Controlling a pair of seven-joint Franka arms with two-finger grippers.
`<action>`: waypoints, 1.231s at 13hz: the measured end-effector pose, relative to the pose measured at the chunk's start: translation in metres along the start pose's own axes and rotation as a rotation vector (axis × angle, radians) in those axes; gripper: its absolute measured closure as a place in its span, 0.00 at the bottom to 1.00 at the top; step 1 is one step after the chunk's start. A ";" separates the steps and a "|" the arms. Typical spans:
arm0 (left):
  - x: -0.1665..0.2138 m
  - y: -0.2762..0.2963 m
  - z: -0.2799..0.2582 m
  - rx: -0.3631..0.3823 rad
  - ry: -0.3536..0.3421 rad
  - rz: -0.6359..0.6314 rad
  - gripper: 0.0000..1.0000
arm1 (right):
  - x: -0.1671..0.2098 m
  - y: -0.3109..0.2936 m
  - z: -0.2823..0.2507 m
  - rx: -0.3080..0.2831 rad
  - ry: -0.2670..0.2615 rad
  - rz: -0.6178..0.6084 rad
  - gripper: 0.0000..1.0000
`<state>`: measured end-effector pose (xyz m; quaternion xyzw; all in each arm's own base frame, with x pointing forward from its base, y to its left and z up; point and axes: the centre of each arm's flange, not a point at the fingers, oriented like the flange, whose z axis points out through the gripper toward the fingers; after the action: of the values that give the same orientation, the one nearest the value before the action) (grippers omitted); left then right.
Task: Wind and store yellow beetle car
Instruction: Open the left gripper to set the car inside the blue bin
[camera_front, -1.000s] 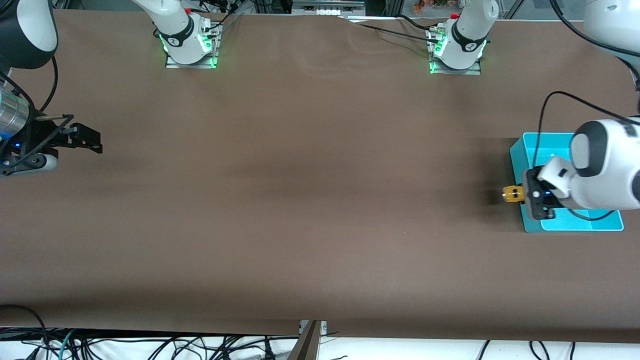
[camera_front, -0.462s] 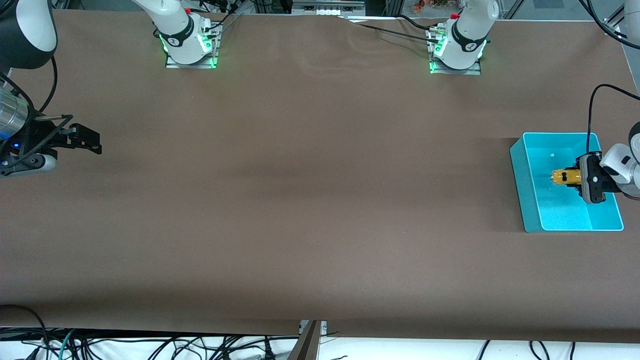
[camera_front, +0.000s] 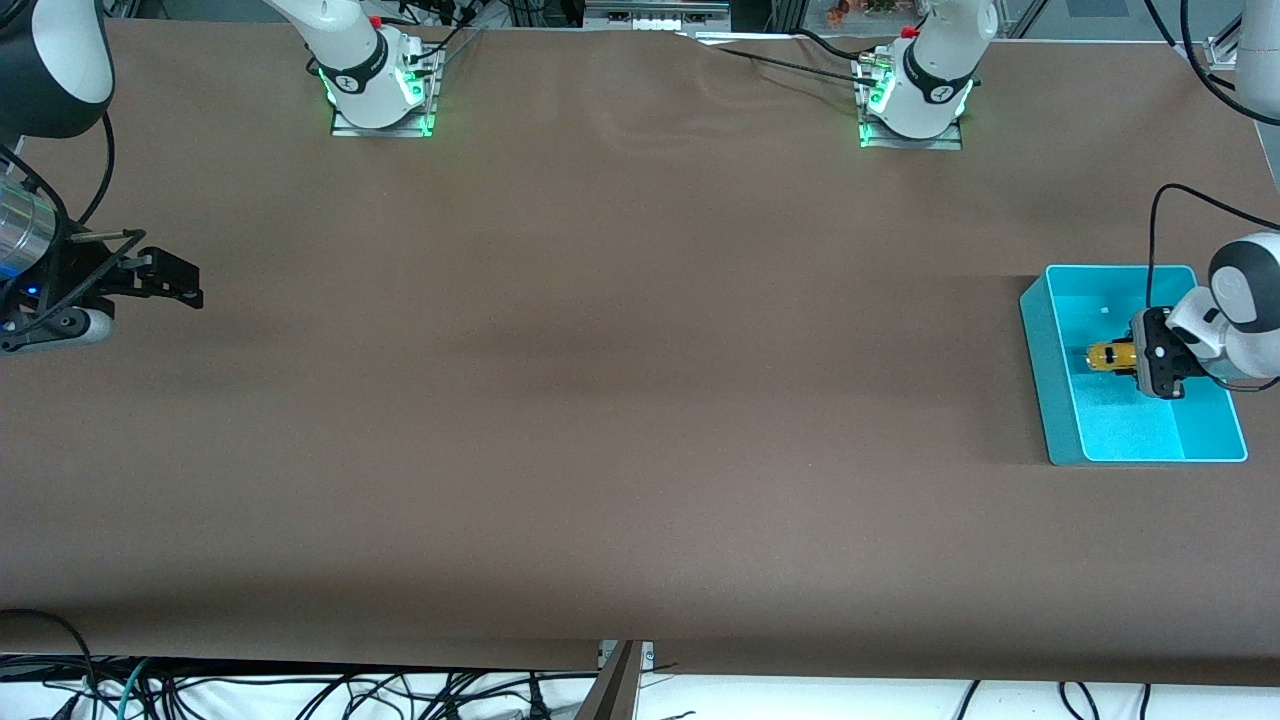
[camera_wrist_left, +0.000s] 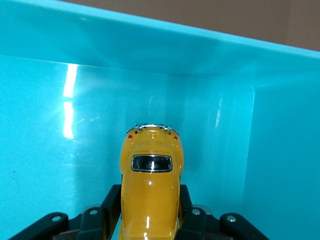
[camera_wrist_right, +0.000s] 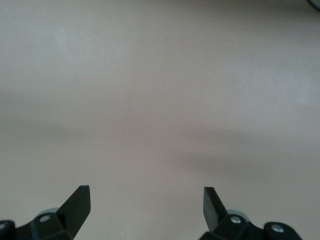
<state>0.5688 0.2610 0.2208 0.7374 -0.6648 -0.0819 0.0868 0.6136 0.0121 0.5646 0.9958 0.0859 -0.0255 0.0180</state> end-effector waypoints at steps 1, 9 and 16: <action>0.001 0.001 0.002 0.000 0.000 0.001 0.44 | 0.000 0.000 0.000 0.000 0.000 0.000 0.00; 0.019 -0.004 -0.049 0.049 -0.004 0.048 0.00 | 0.000 0.001 0.000 0.000 0.000 0.001 0.00; 0.142 -0.015 -0.193 0.050 -0.022 0.124 0.00 | 0.000 0.001 0.000 0.000 0.000 0.001 0.00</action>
<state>0.6429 0.1253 0.4038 0.6959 -0.7119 -0.0678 0.0661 0.6136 0.0113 0.5647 0.9959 0.0851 -0.0254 0.0181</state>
